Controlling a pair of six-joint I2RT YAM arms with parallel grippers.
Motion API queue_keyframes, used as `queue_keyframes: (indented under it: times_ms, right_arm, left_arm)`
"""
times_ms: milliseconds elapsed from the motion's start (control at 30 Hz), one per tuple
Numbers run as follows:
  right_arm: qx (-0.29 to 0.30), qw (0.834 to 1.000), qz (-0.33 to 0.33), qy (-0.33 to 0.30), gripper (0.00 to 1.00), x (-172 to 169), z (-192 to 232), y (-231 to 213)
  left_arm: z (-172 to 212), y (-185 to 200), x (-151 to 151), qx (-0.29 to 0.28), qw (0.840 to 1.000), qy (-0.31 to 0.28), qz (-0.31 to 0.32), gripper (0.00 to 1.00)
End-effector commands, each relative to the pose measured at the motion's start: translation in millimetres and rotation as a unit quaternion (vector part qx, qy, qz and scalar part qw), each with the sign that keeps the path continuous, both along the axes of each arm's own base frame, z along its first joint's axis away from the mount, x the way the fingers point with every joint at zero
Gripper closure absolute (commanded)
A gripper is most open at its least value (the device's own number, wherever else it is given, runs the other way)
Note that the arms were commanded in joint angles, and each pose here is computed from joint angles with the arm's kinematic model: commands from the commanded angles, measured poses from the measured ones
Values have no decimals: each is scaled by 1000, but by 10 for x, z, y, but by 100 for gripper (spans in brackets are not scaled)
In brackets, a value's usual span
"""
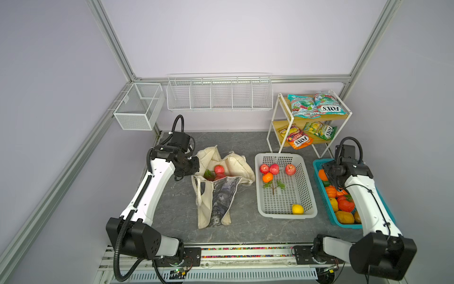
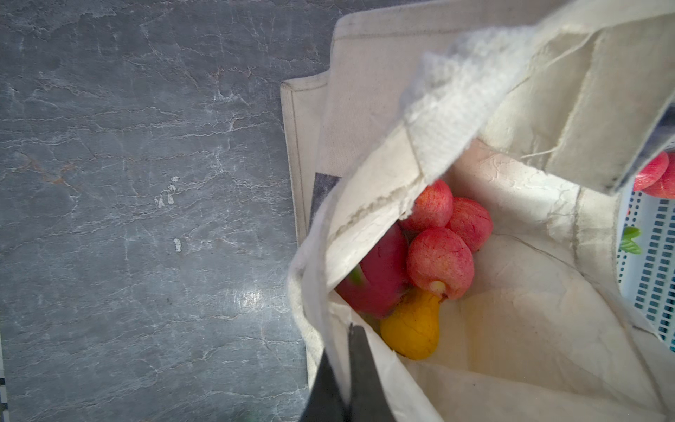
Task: Place the food into the grocery bag and tie it
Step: 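Carry the orange with the right gripper over the bag and lower it in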
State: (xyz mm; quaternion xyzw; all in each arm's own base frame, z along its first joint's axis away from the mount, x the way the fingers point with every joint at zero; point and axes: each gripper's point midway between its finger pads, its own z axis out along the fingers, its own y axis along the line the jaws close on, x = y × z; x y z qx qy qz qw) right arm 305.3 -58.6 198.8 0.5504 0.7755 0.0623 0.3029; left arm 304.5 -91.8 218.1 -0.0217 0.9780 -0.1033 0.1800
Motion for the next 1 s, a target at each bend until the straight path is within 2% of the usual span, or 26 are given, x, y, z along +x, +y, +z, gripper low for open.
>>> queue_keyframes:
  times_ms: [0, 67, 200, 267, 433, 533, 733, 967]
  right_arm:
    - [-9, 999, 46, -14, 64, -118, 284, 380]
    - [-15, 993, 110, -27, 64, -115, 404, 769]
    - [-24, 967, 248, -44, 62, -99, 543, 1674]
    - [-37, 944, 323, -50, 61, -56, 601, 2110]
    - [-66, 863, 493, -88, 61, 16, 806, 3120]
    - [-61, 822, 556, -106, 61, 40, 875, 3541]
    - [-40, 752, 644, -136, 63, 146, 1003, 4176]
    - [-18, 692, 711, -123, 64, 167, 856, 4706]
  left_arm:
    - [101, -8, 65, -1, 1000, -17, -8, 100]
    - [81, -12, 68, -1, 1000, -13, -8, 100]
    - [66, -9, 70, 0, 1000, -10, -8, 100]
    - [68, -9, 68, 0, 1000, -11, -8, 100]
    - [95, -9, 52, -1, 1000, -12, -8, 100]
    - [152, -6, 57, -4, 1000, -20, -4, 100]
    - [221, -6, 75, -9, 1000, -29, 6, 100]
    - [215, 9, 71, -6, 999, -30, 8, 100]
